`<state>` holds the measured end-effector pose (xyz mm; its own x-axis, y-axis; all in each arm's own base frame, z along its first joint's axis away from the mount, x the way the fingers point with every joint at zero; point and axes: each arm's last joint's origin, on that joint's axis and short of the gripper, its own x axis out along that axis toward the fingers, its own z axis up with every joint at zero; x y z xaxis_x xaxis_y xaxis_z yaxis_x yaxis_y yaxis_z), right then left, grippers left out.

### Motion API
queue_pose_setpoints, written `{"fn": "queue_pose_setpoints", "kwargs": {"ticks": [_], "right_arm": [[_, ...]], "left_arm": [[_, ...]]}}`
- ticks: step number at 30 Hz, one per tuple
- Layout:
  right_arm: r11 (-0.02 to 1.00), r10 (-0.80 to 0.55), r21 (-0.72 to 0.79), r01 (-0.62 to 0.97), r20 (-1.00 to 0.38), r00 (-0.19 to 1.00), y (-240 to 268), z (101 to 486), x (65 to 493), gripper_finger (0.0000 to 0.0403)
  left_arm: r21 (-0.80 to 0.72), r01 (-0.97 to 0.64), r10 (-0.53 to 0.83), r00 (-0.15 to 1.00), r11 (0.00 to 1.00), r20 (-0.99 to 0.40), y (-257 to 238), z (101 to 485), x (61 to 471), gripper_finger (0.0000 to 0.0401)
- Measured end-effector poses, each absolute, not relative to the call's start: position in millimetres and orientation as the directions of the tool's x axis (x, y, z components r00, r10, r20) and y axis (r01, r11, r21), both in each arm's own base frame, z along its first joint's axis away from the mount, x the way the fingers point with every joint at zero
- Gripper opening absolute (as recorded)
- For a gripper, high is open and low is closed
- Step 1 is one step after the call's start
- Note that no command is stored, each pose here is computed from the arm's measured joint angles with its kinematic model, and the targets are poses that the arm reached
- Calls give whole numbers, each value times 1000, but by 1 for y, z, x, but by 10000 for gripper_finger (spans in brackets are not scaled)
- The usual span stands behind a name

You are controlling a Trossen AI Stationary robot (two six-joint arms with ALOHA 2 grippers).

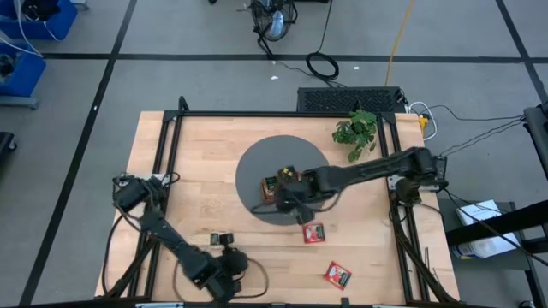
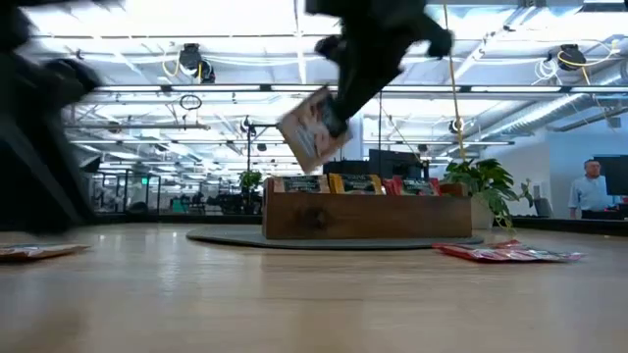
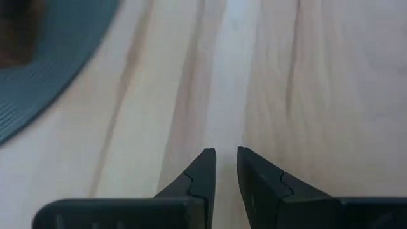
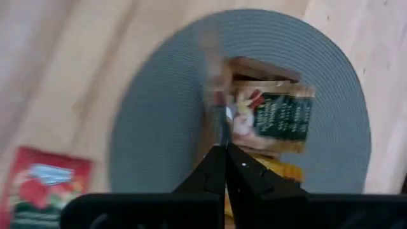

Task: Pick & Place Tea
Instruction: Put the brown tea bag into the left section of the wooden organizer

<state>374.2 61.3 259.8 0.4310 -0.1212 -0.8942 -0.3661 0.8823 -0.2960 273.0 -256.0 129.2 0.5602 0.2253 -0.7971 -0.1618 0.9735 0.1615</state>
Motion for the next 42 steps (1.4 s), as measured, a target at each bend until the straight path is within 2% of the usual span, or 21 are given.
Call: {"fn": "queue_pose_setpoints", "kwargs": {"ticks": [6,9,14,22,29,34,39,42], "right_arm": [[859,-198,-350,-374,-900,388,35,240,395,0],[827,-261,-408,-387,-888,378,29,232,400,0],[800,-288,-437,-411,-881,376,26,225,405,0],[715,-446,-577,-394,-811,379,19,227,407,0],[719,-449,-586,-373,-802,393,15,228,409,0],[746,-381,-537,-395,-829,409,19,227,410,0],[750,-373,-518,-412,-845,383,26,217,411,0],[705,-446,-575,-415,-815,370,31,209,413,0]], "left_arm": [[151,-276,296,621,949,-726,-278,143,230,72],[117,-265,267,649,957,-712,-290,144,215,72],[50,-266,216,645,963,-733,-301,143,201,72],[38,-274,223,684,961,-695,-305,144,195,72],[48,-270,227,685,962,-692,-304,145,196,72],[52,-266,228,687,962,-690,-304,145,196,72],[38,-268,221,695,963,-684,-305,145,197,72],[38,-269,221,695,962,-684,-305,145,197,72]]}}
